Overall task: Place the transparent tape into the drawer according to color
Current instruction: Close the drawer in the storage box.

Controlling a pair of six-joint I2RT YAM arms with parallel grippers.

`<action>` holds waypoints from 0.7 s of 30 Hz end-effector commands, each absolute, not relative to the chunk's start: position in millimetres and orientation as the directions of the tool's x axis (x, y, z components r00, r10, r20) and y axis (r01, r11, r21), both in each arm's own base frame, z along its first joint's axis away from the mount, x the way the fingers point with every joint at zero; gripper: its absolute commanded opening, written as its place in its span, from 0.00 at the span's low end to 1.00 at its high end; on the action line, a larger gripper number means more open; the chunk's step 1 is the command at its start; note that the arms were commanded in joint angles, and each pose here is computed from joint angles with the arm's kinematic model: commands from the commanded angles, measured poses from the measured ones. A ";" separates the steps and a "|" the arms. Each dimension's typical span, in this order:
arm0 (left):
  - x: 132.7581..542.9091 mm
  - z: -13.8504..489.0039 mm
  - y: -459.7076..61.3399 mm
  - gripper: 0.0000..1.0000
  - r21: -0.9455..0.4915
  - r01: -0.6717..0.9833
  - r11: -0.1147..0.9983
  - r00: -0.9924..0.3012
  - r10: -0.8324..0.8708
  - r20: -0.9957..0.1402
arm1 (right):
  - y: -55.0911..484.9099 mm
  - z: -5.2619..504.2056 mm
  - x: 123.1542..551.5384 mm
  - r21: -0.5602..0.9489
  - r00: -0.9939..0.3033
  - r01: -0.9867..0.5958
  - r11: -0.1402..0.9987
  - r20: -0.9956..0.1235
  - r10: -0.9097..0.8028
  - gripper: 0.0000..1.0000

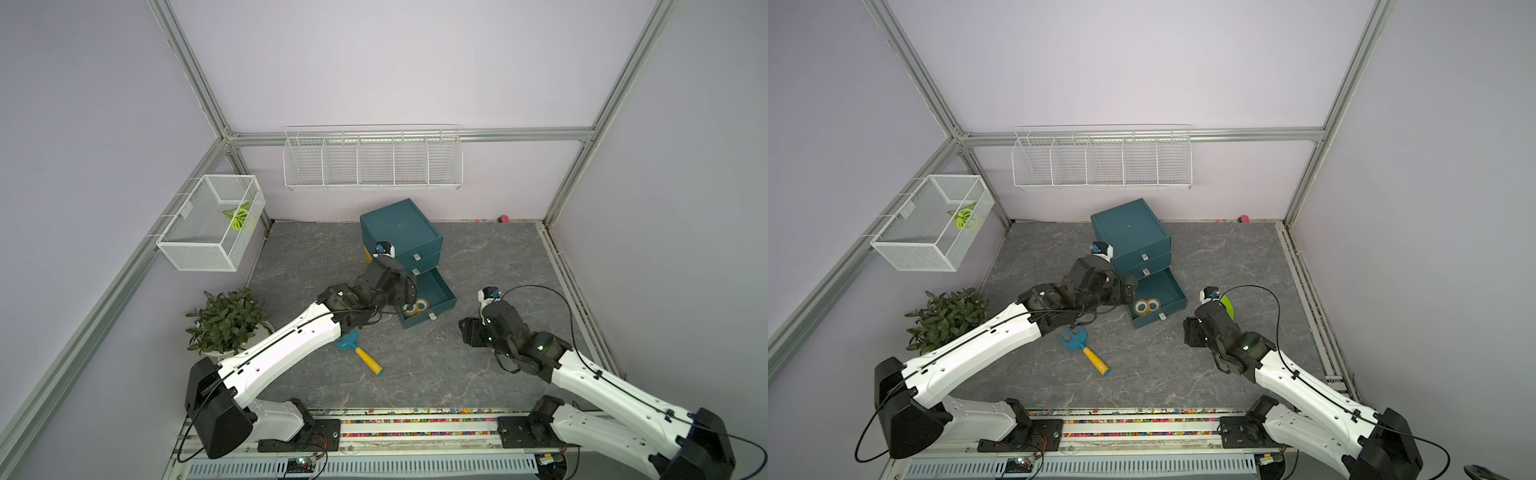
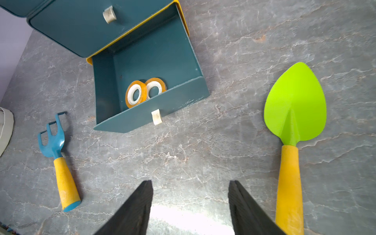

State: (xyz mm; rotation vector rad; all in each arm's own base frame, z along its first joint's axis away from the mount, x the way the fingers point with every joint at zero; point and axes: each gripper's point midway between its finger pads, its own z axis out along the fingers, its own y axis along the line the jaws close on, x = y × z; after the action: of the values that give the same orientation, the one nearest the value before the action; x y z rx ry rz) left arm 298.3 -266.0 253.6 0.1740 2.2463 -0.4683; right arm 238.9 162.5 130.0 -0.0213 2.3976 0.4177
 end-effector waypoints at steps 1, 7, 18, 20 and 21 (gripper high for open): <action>320.3 275.4 -265.3 0.96 -0.282 0.268 0.921 -0.613 -0.063 -0.787 | 164.7 121.4 239.2 0.310 -0.768 -0.111 0.944 -0.630 0.117 0.61; 360.3 276.4 -253.3 0.94 -0.274 0.177 0.945 -0.592 -0.120 -0.797 | 167.7 104.7 240.1 0.307 -0.791 -0.091 0.947 -0.600 0.118 0.53; 387.8 245.2 -244.6 0.95 -0.229 0.107 0.968 -0.637 -0.110 -0.763 | 208.8 65.5 260.9 0.332 -0.853 -0.136 0.933 -0.519 0.060 0.38; 388.3 240.0 -245.4 0.95 -0.223 0.108 0.969 -0.645 -0.102 -0.757 | 219.8 61.0 270.3 0.345 -0.851 -0.151 0.926 -0.522 0.056 0.37; 388.4 238.2 -245.7 0.95 -0.220 0.108 0.969 -0.648 -0.099 -0.755 | 224.1 58.6 275.6 0.347 -0.851 -0.152 0.926 -0.523 0.056 0.37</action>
State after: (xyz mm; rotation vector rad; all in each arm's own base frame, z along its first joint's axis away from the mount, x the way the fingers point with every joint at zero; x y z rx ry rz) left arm 384.3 -245.8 236.1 -0.0044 2.2524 -0.3259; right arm 253.9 198.8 44.5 -0.0412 2.6146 0.4069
